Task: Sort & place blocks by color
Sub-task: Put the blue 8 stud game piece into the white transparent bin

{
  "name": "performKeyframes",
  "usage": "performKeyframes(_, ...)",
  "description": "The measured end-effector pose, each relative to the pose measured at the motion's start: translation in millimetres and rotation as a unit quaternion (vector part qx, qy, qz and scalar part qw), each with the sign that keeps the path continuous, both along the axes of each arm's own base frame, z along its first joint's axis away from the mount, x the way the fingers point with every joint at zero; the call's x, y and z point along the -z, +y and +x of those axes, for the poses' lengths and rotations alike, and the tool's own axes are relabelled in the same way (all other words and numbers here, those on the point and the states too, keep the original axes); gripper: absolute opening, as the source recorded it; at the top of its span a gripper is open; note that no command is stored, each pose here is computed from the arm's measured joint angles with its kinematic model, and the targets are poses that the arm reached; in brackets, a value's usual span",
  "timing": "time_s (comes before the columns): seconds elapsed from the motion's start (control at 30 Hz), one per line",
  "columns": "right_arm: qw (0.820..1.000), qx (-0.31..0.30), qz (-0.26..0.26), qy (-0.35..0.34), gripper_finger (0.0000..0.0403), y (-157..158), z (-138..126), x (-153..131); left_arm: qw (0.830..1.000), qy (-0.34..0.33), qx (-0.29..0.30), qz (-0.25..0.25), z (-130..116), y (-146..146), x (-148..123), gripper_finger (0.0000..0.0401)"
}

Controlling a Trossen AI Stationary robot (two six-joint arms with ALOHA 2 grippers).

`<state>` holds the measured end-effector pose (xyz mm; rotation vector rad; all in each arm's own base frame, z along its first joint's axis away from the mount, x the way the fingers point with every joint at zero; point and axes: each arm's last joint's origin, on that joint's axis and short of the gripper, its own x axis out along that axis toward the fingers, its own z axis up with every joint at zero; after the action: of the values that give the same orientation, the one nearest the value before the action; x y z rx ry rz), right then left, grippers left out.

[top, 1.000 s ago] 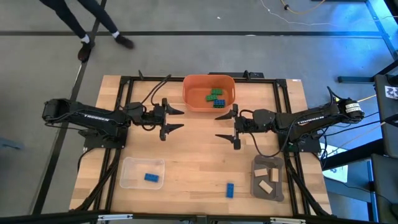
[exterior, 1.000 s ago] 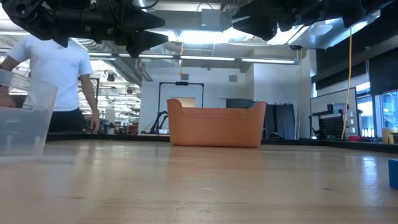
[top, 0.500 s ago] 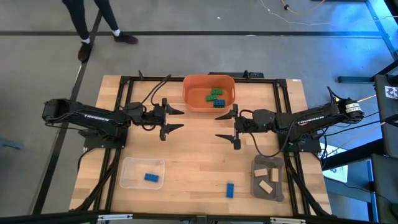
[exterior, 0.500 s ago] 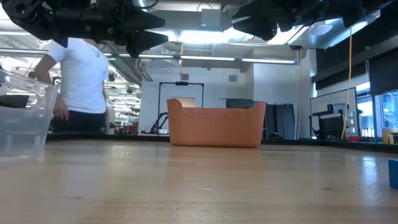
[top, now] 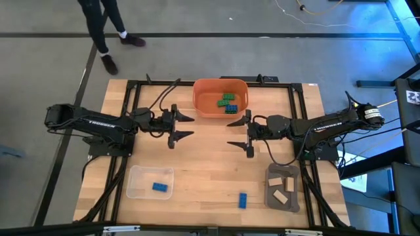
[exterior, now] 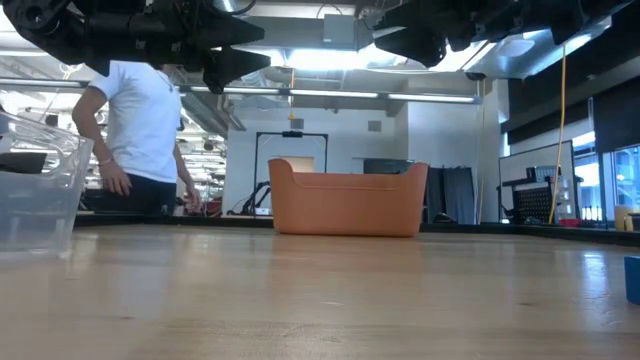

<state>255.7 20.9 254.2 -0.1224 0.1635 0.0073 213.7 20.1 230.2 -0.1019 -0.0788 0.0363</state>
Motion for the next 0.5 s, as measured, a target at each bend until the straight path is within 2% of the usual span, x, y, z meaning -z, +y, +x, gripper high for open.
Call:
performKeyframes(0.2, 1.0, -0.001, 0.001, 0.0, 0.0328, 0, 0, 0, 1.0, -0.003, 0.007, -0.009, 0, 0, -1, 0.0261)
performKeyframes(0.3, 0.999, -0.022, 0.023, 0.006, 0.0328, 1, 0, 1, 1.0, -0.008, 0.015, -0.006, 2, -1, -5, 0.0261)
performKeyframes(0.5, 0.991, -0.115, 0.068, 0.017, 0.0328, 7, -1, 2, 0.991, -0.011, 0.137, 0.003, 6, -7, -17, 0.0261)
